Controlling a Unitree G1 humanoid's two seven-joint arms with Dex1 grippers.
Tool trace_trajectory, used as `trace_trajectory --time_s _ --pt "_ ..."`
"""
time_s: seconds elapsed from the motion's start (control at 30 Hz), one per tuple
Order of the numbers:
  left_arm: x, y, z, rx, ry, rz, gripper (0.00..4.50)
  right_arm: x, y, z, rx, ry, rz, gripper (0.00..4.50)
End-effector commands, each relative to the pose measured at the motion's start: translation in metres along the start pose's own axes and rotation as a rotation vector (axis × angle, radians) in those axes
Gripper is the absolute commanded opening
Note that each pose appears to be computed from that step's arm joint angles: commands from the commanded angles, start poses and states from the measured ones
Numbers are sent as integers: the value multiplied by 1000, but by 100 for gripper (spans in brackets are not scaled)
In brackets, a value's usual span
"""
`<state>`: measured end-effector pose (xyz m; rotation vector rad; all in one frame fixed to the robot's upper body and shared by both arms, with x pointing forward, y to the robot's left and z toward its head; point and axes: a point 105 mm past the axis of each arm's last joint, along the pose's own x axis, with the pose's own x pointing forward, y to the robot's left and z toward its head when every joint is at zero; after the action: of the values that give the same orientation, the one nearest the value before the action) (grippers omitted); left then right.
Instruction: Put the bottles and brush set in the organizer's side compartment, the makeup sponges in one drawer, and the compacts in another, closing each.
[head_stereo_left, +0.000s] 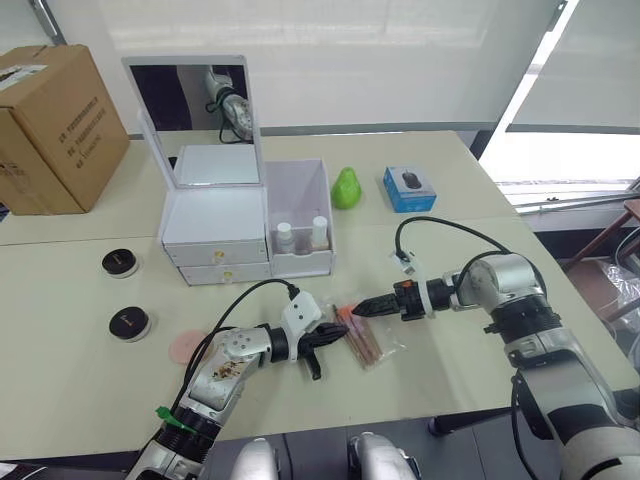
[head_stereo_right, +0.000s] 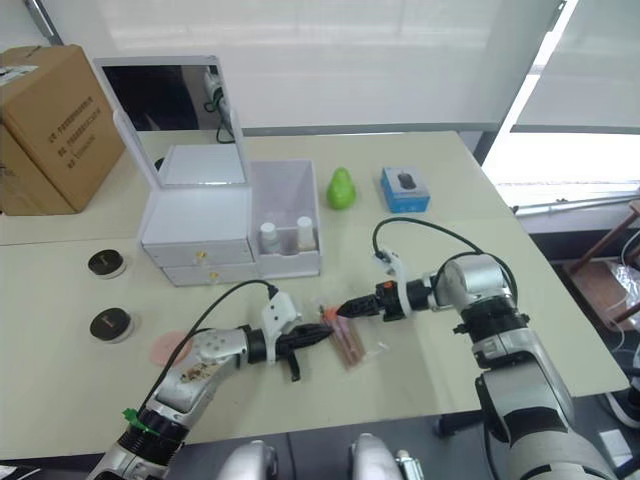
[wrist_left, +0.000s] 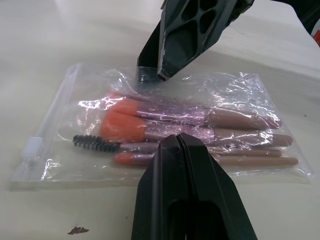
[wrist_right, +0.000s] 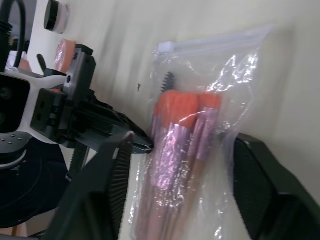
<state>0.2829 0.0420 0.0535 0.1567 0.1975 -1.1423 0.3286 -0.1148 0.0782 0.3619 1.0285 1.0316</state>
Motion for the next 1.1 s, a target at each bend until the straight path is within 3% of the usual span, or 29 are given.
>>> trace_trajectory --time_s 0.03,0.2,0.57,0.7,0.8,0.93,1.1 --pt "1 -1 7 26 -18 -7 0 5 -6 -11 16 50 -13 181" --pt "1 -1 7 26 -17 -7 0 4 -8 -12 14 52 -16 7" --pt "-2 1 6 23 -16 -5 0 -2 -8 -4 22 19 -15 2" --pt "-15 2 20 -30 -78 -19 0 -7 -6 4 28 -15 -5 2" --pt "-43 -1 42 -81 -157 -44 61 -15 1 11 21 -57 18 0" --pt "-78 -10 55 -118 -185 -45 188 -26 21 22 -16 -114 79 0" --pt "-117 -11 73 -125 -220 97 351 -50 80 50 -234 -245 221 0"
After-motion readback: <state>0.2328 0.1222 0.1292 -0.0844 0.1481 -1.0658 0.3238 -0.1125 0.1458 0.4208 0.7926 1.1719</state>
